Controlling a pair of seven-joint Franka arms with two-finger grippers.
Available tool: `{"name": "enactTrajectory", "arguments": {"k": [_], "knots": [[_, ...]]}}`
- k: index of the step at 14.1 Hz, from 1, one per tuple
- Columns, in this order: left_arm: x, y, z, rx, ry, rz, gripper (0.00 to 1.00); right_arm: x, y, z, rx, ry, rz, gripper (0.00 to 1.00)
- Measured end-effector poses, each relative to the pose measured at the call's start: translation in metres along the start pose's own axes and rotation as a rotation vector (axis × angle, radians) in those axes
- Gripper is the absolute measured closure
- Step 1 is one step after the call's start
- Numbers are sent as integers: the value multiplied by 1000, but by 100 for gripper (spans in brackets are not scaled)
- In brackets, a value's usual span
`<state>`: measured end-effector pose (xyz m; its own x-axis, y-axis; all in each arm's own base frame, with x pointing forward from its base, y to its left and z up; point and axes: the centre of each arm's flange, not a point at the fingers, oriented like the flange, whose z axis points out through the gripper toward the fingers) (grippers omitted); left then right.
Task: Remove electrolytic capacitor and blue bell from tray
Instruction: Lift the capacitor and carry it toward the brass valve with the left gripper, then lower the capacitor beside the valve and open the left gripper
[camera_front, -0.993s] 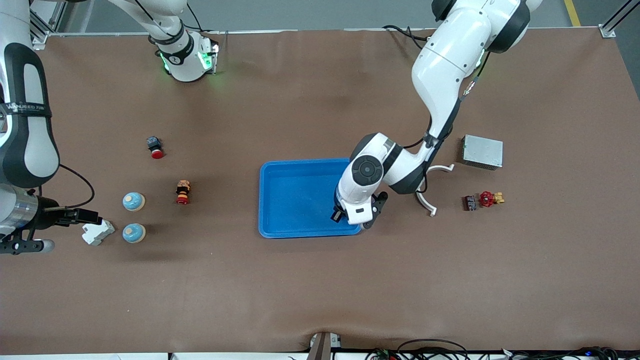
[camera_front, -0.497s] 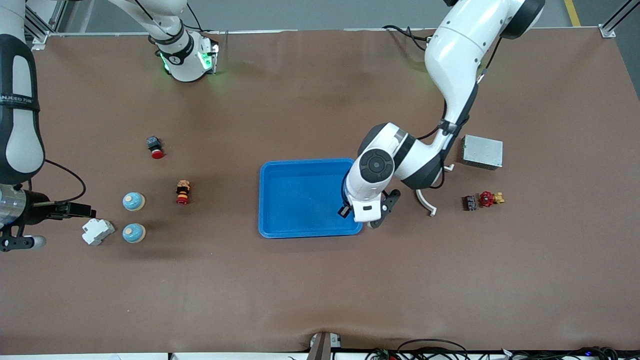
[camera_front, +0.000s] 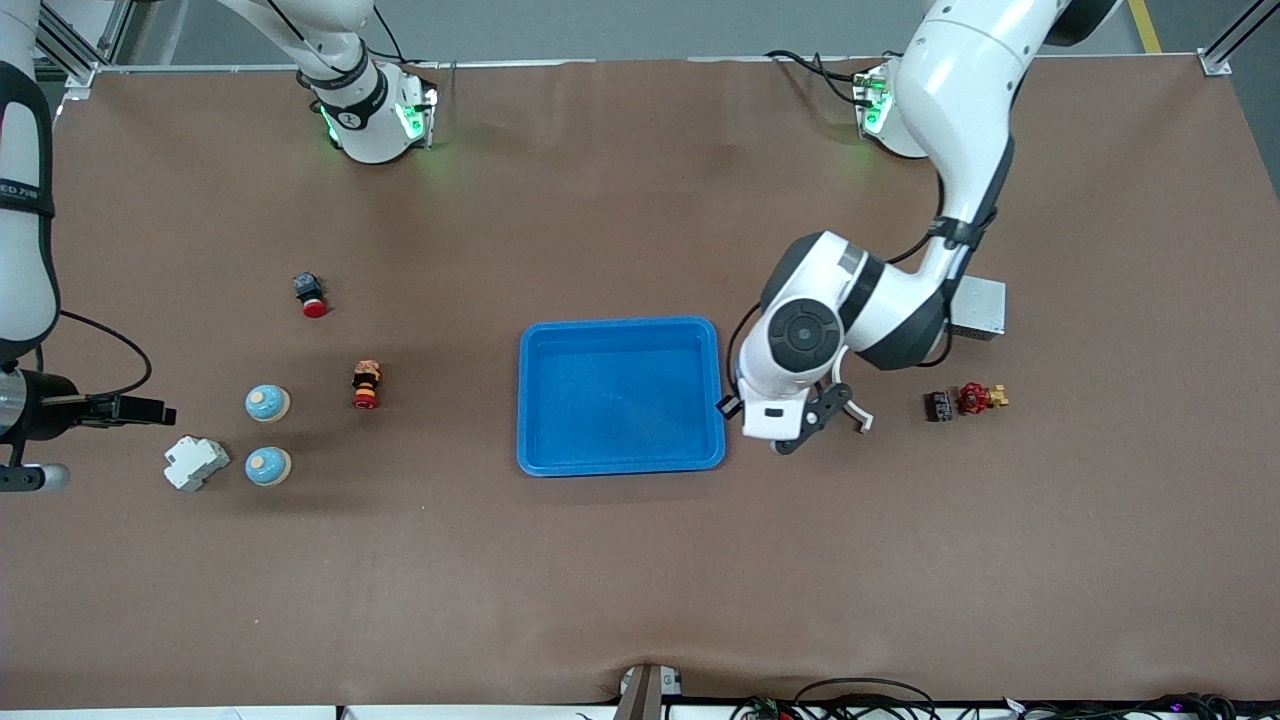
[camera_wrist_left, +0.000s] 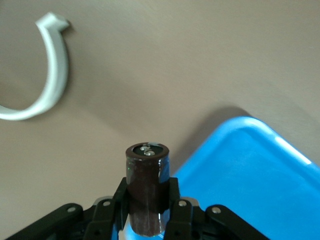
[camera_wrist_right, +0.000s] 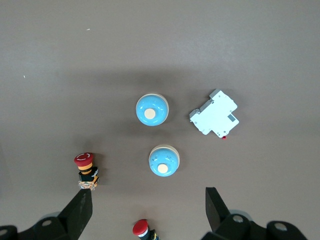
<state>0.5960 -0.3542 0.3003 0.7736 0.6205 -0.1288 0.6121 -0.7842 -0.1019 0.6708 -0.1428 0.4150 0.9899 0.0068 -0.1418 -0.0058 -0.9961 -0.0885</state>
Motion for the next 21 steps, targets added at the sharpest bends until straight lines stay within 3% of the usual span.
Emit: {"name": "enactTrajectory", "arguments": {"k": [8,12,18,21], "knots": [[78,-104,-21,137,-82,206,66,-1,2,0,2,-1,3,0],[144,-159,-31,162,-91,297,66,-1,3,0,1,-2,4,0],[237,-251,-33,130,-119,441,66,0,2,2,1,-5,3,0],[275,-294,-23,76,-84,506,66,0,-1,2,1,-6,-2,0]]}}
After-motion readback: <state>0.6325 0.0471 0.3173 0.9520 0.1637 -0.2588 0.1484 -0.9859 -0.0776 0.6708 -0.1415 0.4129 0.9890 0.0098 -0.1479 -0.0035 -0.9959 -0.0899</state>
